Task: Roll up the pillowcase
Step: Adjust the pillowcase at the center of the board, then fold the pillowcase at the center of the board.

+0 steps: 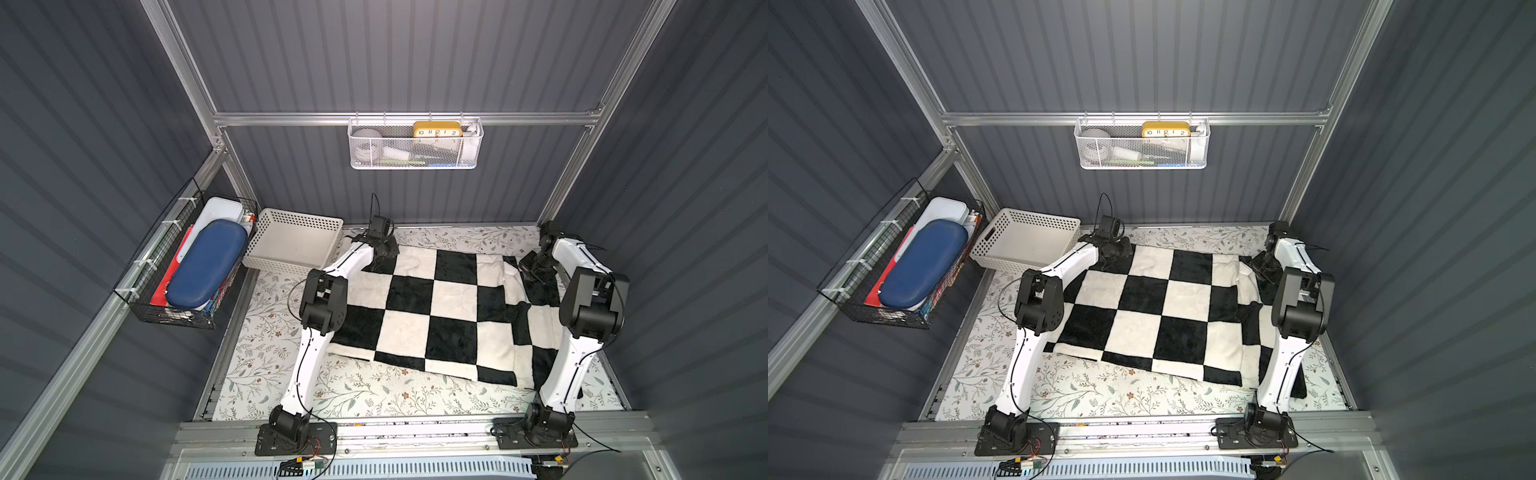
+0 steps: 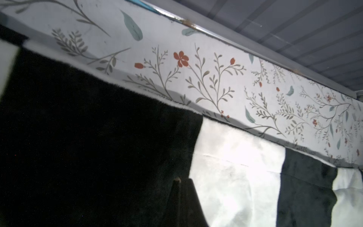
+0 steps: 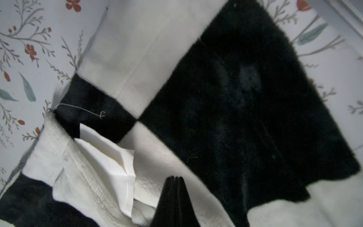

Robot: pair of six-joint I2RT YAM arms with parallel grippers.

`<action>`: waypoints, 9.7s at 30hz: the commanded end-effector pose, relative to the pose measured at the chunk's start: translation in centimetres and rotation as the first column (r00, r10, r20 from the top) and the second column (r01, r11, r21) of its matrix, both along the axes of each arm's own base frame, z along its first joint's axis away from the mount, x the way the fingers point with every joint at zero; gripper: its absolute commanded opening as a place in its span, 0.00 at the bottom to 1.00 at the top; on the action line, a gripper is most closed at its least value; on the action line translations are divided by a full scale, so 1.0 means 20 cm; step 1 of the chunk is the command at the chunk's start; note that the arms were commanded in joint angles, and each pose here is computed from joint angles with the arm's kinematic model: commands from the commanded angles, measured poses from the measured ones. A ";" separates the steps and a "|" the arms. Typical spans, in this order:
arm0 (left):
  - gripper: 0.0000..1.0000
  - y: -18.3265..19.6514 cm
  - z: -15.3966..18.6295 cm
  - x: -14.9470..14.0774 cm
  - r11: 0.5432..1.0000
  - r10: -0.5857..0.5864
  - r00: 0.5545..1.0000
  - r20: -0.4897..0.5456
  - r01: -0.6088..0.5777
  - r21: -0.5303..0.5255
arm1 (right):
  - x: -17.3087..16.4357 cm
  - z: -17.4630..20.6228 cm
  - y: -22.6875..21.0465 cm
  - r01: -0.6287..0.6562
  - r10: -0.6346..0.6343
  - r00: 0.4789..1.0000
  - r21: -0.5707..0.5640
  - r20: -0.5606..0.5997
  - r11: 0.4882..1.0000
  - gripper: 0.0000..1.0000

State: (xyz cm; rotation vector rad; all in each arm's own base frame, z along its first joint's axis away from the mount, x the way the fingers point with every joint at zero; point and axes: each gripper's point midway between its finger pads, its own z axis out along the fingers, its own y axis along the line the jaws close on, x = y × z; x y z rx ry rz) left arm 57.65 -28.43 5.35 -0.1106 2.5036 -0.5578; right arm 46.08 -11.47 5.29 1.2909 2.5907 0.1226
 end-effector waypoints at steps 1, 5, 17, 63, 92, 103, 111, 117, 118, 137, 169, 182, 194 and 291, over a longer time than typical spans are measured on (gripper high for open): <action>0.00 -0.01 -0.06 -0.04 0.999 -0.048 0.998 -0.044 0.049 0.022 | -0.06 -0.08 0.08 -0.023 0.029 0.997 0.081 -0.076 0.996 0.00; 0.00 0.04 -0.09 -0.12 0.996 -0.062 0.996 -0.069 0.066 0.061 | -0.13 -0.14 0.09 -0.037 0.042 0.997 0.073 -0.067 0.997 0.00; 0.11 -0.03 -0.48 -0.22 0.975 -0.221 0.936 -0.273 0.213 -0.057 | -0.21 -0.28 0.12 -0.043 0.091 0.962 0.187 -0.257 0.981 0.12; 0.39 0.53 0.49 -0.79 0.881 0.396 0.882 -0.256 -0.444 -0.164 | -0.49 0.40 0.47 -0.089 0.020 0.977 0.316 0.214 0.945 0.34; 0.66 0.89 -0.07 -1.56 0.411 0.893 0.196 -0.406 -0.721 0.557 | -0.84 0.27 0.96 -0.312 0.270 0.950 0.416 0.158 0.854 0.47; 0.64 0.97 -0.21 -1.65 0.277 0.945 0.085 -0.317 -0.723 0.633 | -0.86 0.25 0.95 -0.321 0.291 0.947 0.394 0.136 0.861 0.48; 0.49 0.97 -0.28 -1.61 0.283 0.948 0.111 -0.297 -0.723 0.631 | -0.88 0.27 0.92 -0.322 0.299 0.947 0.354 0.120 0.878 0.47; 0.27 0.94 -0.37 -1.58 0.336 0.933 0.154 -0.326 -0.702 0.629 | -0.88 0.31 0.86 -0.316 0.297 0.949 0.303 0.106 0.899 0.47; 0.25 0.94 -0.38 -1.58 0.346 0.929 0.164 -0.330 -0.699 0.626 | -0.88 0.31 0.86 -0.316 0.297 0.949 0.297 0.107 0.901 0.47; 0.00 0.80 -0.18 -1.40 0.552 0.832 0.414 -0.369 -0.674 0.490 | -1.26 0.19 0.17 0.418 -0.383 0.903 0.196 -0.194 0.887 0.46; 0.01 0.71 -0.13 -1.37 0.698 0.715 0.548 -0.433 -0.578 0.422 | -1.63 -0.16 -0.37 0.655 -0.649 0.685 -0.109 -0.331 0.748 0.53; 0.01 0.73 -0.10 -1.38 0.686 0.727 0.543 -0.420 -0.586 0.431 | -1.52 -0.16 -0.38 0.661 -0.646 0.707 -0.055 -0.288 0.748 0.50; 0.02 0.73 -0.10 -1.38 0.683 0.729 0.533 -0.429 -0.594 0.425 | -1.59 -0.24 -0.40 0.616 -0.615 0.693 -0.133 -0.377 0.776 0.31; 0.00 0.58 0.61 0.56 0.906 0.423 0.846 0.323 -0.389 -0.166 | 0.43 0.37 -0.84 0.470 -0.510 0.508 0.272 0.694 0.839 0.00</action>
